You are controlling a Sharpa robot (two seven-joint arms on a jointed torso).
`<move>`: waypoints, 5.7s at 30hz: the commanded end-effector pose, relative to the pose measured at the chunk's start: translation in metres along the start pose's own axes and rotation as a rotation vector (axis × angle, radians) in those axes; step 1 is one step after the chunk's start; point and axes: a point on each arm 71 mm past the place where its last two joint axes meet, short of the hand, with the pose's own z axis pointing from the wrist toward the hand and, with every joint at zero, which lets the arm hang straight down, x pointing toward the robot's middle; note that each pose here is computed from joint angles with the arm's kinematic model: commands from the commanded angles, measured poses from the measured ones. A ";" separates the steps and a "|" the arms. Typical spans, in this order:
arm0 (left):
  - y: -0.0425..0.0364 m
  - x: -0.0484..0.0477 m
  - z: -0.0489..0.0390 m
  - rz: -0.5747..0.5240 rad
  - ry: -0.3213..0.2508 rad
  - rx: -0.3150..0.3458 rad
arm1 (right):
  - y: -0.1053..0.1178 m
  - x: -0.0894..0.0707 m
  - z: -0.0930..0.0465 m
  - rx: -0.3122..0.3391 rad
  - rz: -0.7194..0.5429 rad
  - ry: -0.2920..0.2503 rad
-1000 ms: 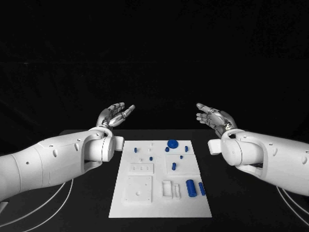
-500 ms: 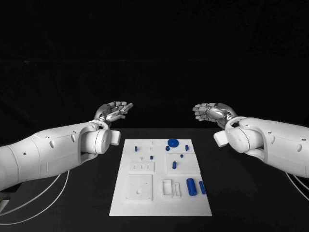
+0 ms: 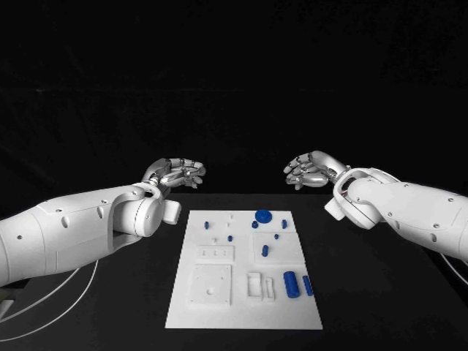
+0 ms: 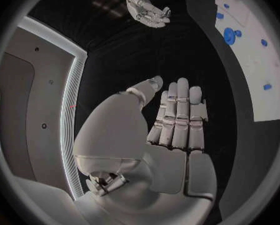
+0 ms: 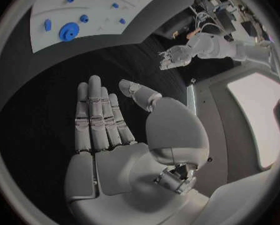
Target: Assemble the parts on the task board
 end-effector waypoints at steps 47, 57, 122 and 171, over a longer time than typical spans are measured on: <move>-0.0445 0.0233 -0.0328 -0.006 0.217 0.085 | 0.036 0.057 0.019 -0.180 -0.899 0.113; -0.0443 0.0239 -0.0328 -0.006 0.220 0.082 | 0.033 0.059 0.020 -0.176 -0.906 0.115; -0.0429 0.0196 -0.0284 0.000 0.206 0.072 | 0.069 0.055 0.020 -0.197 -0.898 -0.135; -0.0529 0.0350 -0.0239 0.000 0.235 0.093 | 0.094 0.075 0.052 -0.206 -0.931 -0.142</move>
